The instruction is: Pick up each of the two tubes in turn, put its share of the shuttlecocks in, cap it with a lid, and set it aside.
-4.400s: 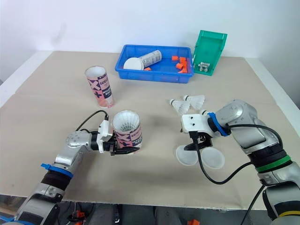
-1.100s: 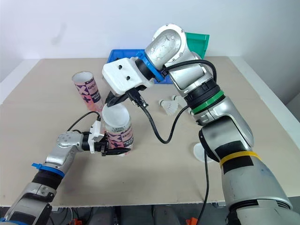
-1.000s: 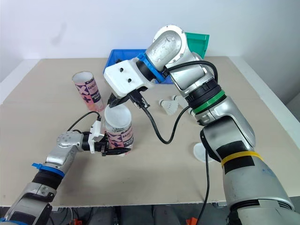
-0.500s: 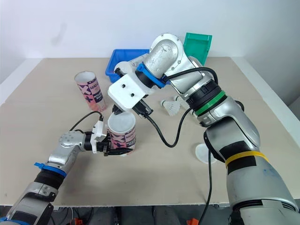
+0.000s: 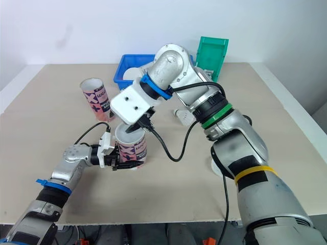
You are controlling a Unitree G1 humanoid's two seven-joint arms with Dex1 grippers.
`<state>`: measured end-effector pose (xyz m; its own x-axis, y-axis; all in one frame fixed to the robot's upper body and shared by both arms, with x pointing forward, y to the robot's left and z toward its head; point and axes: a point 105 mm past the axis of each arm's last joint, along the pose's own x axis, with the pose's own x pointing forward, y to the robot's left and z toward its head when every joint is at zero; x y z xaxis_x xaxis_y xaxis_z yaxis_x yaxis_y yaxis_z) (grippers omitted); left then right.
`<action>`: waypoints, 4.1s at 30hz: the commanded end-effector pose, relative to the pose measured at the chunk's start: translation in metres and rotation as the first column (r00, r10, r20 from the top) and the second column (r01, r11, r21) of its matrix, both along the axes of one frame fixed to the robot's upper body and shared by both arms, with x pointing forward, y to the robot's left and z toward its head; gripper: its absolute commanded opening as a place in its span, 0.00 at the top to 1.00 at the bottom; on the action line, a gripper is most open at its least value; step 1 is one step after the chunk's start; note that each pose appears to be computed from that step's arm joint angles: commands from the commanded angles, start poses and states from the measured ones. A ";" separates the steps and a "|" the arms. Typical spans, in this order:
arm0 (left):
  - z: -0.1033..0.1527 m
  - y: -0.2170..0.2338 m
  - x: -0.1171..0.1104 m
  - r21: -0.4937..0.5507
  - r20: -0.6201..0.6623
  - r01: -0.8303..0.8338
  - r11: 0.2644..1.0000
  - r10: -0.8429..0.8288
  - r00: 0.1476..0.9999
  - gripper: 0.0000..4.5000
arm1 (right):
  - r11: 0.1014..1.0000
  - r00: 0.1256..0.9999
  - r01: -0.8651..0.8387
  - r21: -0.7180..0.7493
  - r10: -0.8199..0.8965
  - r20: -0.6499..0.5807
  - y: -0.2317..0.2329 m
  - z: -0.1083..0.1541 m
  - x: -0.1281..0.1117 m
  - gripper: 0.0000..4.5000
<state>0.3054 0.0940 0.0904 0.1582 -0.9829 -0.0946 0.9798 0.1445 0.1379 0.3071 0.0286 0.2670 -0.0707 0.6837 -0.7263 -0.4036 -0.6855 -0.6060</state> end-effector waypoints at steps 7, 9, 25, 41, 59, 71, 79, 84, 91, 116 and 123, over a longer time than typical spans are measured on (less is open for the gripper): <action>-0.037 0.017 -0.003 0.092 -0.136 -0.070 0.993 0.083 0.987 0.39 | 0.999 0.987 0.008 0.038 -0.002 -0.158 -0.025 0.023 -0.015 0.89; -0.036 0.017 -0.003 0.094 -0.135 -0.069 0.993 0.082 0.987 0.39 | 1.000 0.985 -0.005 0.014 0.008 -0.171 -0.025 0.013 -0.018 0.99; -0.033 0.020 -0.003 0.092 -0.127 -0.076 0.993 0.088 0.988 0.39 | 0.998 0.993 -0.025 -0.060 0.018 -0.119 -0.009 -0.019 -0.014 0.99; -0.023 0.016 -0.003 0.059 -0.116 -0.065 0.996 0.071 0.991 0.39 | 0.836 0.816 0.450 0.315 -0.242 -0.525 -0.105 0.023 -0.013 0.14; 0.014 0.023 -0.009 0.006 0.040 -0.003 1.000 0.003 0.999 0.06 | 0.679 0.600 0.695 0.236 -0.367 -0.711 -0.114 -0.066 -0.049 0.12; 0.045 0.069 -0.039 0.024 0.077 -0.096 0.995 0.094 0.993 0.06 | 0.712 0.596 0.676 0.191 -0.375 -0.710 -0.106 -0.090 -0.041 0.12; 0.095 0.086 -0.068 -0.110 0.041 -0.168 0.980 0.173 0.984 0.06 | 0.702 0.614 0.675 0.228 -0.363 -0.701 -0.088 -0.103 -0.013 0.12; 0.107 0.092 -0.090 -0.091 0.030 -0.210 0.973 0.214 0.976 0.06 | 0.730 0.606 0.640 0.240 -0.288 -0.741 -0.070 -0.103 -0.013 0.12; 0.112 0.092 -0.102 -0.082 0.031 -0.254 0.964 0.257 0.966 0.06 | 0.754 0.603 0.612 0.238 -0.250 -0.758 -0.061 -0.105 -0.016 0.12; 0.111 0.095 -0.097 -0.052 0.040 -0.272 0.961 0.275 0.961 0.06 | 0.721 0.598 0.643 0.258 -0.262 -0.757 -0.060 -0.113 0.010 0.12; 0.110 0.090 -0.089 -0.055 0.044 -0.242 0.969 0.245 0.969 0.06 | 0.725 0.599 0.634 0.271 -0.237 -0.765 -0.067 -0.107 0.001 0.12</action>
<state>0.2167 0.1852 0.1964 0.4079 -0.9126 -0.0285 0.9049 0.3999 0.1459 0.3158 -0.0422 0.1447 0.0631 0.9701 -0.2345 -0.9803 0.0162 -0.1967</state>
